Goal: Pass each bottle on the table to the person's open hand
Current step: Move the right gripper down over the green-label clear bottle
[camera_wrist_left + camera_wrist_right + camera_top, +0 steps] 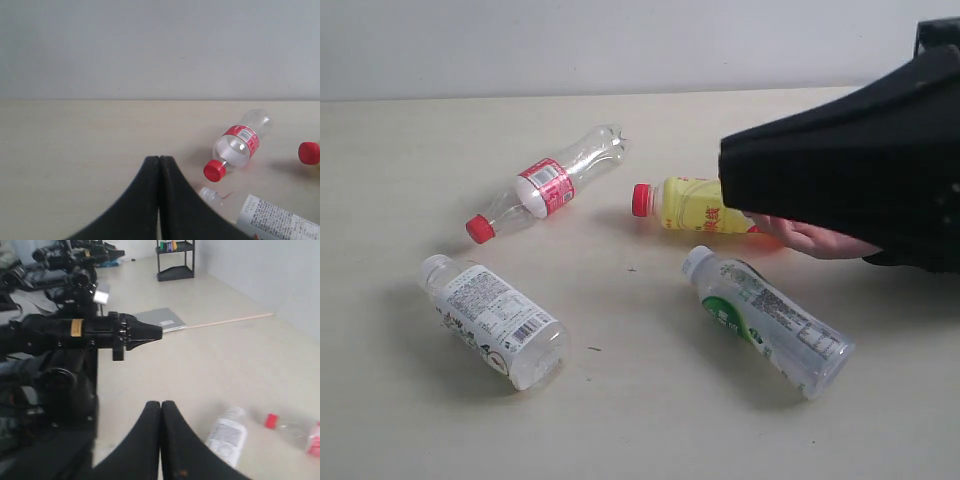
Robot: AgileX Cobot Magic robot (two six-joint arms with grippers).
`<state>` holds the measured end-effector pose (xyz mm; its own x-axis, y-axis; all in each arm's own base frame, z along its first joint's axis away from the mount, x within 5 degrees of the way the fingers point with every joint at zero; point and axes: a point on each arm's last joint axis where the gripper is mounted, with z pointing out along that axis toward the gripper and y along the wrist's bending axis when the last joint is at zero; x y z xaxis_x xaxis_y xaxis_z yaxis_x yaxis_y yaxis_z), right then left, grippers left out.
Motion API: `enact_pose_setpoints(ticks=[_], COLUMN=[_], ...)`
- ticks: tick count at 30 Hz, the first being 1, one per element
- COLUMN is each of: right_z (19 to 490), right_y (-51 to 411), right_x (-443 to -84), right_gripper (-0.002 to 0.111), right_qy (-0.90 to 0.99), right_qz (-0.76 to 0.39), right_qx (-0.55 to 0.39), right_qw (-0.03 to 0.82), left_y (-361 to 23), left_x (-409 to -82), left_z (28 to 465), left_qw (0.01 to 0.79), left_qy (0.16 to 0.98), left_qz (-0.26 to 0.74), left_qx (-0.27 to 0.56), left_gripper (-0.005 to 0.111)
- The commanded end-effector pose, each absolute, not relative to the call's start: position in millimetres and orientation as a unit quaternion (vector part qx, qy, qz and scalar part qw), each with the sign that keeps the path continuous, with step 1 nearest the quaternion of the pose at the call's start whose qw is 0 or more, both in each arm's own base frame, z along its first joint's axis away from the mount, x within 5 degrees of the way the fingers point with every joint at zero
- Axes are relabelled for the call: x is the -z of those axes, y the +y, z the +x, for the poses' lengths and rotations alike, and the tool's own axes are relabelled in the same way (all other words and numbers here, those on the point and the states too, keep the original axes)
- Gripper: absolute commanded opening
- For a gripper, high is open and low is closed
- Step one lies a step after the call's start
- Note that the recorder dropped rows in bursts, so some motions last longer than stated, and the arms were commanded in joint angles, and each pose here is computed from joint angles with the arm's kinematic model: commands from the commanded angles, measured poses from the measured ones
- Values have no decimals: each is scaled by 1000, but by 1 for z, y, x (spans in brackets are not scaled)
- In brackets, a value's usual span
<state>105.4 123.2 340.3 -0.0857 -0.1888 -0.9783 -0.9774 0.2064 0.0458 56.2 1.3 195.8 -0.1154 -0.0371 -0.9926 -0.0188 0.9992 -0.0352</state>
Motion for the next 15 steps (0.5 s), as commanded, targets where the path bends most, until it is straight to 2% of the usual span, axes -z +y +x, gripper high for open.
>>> enact_pose_setpoints(ticks=[1, 5, 8, 10, 13, 15], right_z=[121, 148, 167, 173, 181, 186], right_y=[126, 111, 87, 73, 61, 64], right_x=[-337, -342, -346, -348, -345, -338], right_gripper=[0, 0, 0, 0, 0, 0], right_qy=[570, 600, 649, 687, 754, 794], right_qz=[-523, -461, -350, -261, -124, -107], right_qx=[-250, -57, 80, 106, 94, 79], right_qw=[582, 652, 671, 670, 639, 594], left_y=[1, 1, 1, 1, 1, 1], left_x=[-195, -195, -195, -195, -195, -195], left_z=[56, 56, 56, 56, 56, 56], left_qw=[667, 667, 667, 667, 667, 667], left_qy=[745, 745, 745, 745, 745, 745], left_qz=[-18, -18, -18, -18, -18, -18], left_qx=[6, 6, 6, 6, 6, 6], left_gripper=[0, 0, 0, 0, 0, 0])
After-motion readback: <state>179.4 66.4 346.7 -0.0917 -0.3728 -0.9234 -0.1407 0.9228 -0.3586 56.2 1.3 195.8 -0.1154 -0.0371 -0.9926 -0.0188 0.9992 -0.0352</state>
